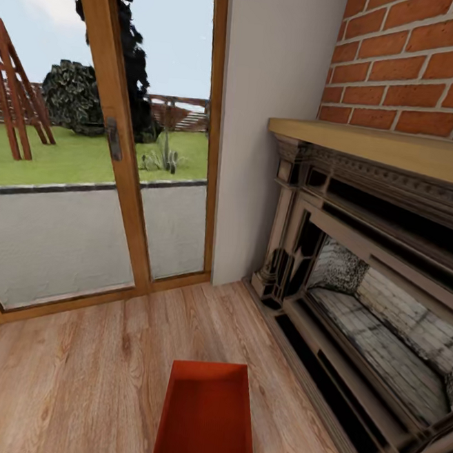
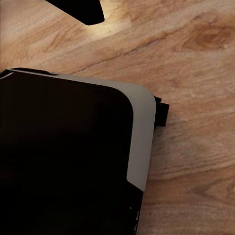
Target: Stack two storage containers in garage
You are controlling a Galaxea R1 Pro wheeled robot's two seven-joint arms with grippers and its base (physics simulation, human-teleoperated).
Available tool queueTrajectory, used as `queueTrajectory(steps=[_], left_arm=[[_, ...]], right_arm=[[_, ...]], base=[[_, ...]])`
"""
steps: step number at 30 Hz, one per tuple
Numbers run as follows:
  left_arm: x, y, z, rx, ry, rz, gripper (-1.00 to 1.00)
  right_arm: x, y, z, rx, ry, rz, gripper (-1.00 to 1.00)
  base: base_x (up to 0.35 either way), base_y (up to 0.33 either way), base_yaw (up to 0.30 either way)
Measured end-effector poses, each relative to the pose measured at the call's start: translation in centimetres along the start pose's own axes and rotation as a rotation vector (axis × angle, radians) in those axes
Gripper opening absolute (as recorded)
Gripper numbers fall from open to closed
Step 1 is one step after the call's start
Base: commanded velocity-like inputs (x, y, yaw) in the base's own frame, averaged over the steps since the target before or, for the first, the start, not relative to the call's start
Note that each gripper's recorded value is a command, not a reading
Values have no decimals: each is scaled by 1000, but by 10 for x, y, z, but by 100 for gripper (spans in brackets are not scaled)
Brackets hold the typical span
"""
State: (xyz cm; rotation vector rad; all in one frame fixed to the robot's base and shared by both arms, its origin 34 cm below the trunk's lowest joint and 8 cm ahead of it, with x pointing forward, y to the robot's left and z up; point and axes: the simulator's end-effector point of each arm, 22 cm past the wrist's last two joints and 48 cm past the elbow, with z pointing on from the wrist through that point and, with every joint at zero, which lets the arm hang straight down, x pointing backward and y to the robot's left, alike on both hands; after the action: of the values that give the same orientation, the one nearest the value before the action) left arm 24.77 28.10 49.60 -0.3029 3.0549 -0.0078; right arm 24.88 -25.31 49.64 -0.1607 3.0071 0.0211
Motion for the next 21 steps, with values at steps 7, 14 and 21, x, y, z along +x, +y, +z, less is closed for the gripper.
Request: queueTrajectory(steps=[7, 14, 21], left_arm=[[4, 1, 1, -2, 11, 0, 100], [9, 2, 2, -4, 22, 0, 100], [13, 3, 3, -7, 33, 0, 100]], right_arm=[[5, 0, 1, -1, 12, 0, 100], [9, 1, 1, -2, 23, 0, 100], [14, 1, 2, -3, 34, 1, 100]], base=[[0, 0, 0], [0, 0, 0], [0, 0, 0]])
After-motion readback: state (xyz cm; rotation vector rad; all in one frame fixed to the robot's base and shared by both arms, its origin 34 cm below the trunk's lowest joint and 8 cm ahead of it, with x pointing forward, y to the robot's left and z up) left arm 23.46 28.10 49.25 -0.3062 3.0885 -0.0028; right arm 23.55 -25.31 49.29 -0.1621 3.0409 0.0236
